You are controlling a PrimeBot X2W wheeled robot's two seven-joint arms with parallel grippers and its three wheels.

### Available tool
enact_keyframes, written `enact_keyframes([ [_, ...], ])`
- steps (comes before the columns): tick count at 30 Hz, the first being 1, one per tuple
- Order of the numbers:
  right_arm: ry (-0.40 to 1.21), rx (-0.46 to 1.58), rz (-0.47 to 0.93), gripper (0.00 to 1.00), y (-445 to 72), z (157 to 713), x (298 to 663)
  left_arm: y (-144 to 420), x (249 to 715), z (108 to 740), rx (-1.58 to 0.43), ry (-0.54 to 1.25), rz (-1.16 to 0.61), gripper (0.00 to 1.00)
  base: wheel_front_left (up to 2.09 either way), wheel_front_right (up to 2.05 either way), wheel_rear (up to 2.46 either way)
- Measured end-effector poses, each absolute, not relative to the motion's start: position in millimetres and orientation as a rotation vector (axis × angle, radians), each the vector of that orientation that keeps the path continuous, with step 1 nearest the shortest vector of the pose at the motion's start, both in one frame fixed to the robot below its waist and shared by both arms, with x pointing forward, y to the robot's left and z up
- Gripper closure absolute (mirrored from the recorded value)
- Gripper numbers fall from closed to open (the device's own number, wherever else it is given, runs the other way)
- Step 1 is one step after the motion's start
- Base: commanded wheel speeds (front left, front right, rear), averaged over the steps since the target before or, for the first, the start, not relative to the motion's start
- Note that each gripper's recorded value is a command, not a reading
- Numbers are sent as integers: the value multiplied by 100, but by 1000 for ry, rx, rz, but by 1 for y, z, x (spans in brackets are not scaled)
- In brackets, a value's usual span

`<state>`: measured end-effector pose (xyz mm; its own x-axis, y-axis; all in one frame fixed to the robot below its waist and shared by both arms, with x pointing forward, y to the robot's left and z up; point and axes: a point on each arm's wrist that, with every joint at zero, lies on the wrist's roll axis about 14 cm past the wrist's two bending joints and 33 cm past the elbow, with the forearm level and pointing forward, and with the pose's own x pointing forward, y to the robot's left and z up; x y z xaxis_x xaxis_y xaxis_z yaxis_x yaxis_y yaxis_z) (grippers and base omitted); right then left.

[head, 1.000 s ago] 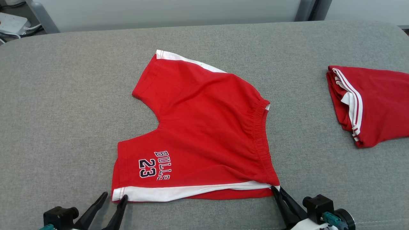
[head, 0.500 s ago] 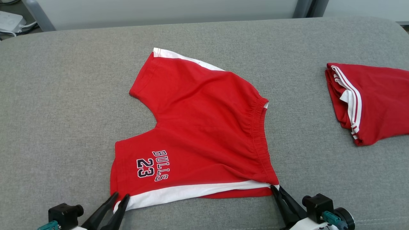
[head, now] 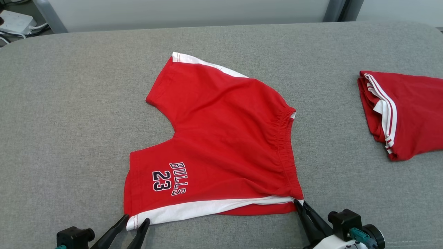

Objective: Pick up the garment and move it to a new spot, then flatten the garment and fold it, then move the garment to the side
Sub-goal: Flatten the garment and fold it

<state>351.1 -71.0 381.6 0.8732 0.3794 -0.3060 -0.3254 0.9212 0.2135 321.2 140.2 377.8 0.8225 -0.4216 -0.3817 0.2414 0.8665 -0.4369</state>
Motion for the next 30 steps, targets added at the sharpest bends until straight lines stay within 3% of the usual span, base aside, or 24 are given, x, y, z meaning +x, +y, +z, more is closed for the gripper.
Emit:
enact_keyframes([
  [11, 333, 153, 365, 100, -73, 387, 355, 137, 314, 371, -398, 527, -369, 3, 0, 0, 0],
  [12, 332, 154, 364, 100, -73, 387, 355, 137, 313, 370, -399, 531, -368, 11, 0, 0, 0],
  [13, 331, 155, 363, 100, -73, 387, 355, 137, 312, 369, -400, 535, -368, 27, 0, 0, 0],
  [14, 330, 155, 364, 100, -73, 388, 355, 136, 310, 368, -397, 540, -372, 52, 0, 0, 0],
  [15, 329, 155, 364, 100, -73, 388, 355, 136, 309, 367, -394, 546, -375, 67, 0, 0, 0],
  [17, 327, 155, 365, 100, -73, 389, 356, 136, 308, 366, -391, 548, -373, 82, 0, 0, 0],
  [18, 325, 154, 365, 100, -73, 389, 355, 137, 308, 366, -388, 549, -372, 98, 0, 0, 0],
  [30, 322, 137, 392, 100, -67, 392, 348, 129, 285, 366, -371, 596, -445, 100, 0, 0, 0],
])
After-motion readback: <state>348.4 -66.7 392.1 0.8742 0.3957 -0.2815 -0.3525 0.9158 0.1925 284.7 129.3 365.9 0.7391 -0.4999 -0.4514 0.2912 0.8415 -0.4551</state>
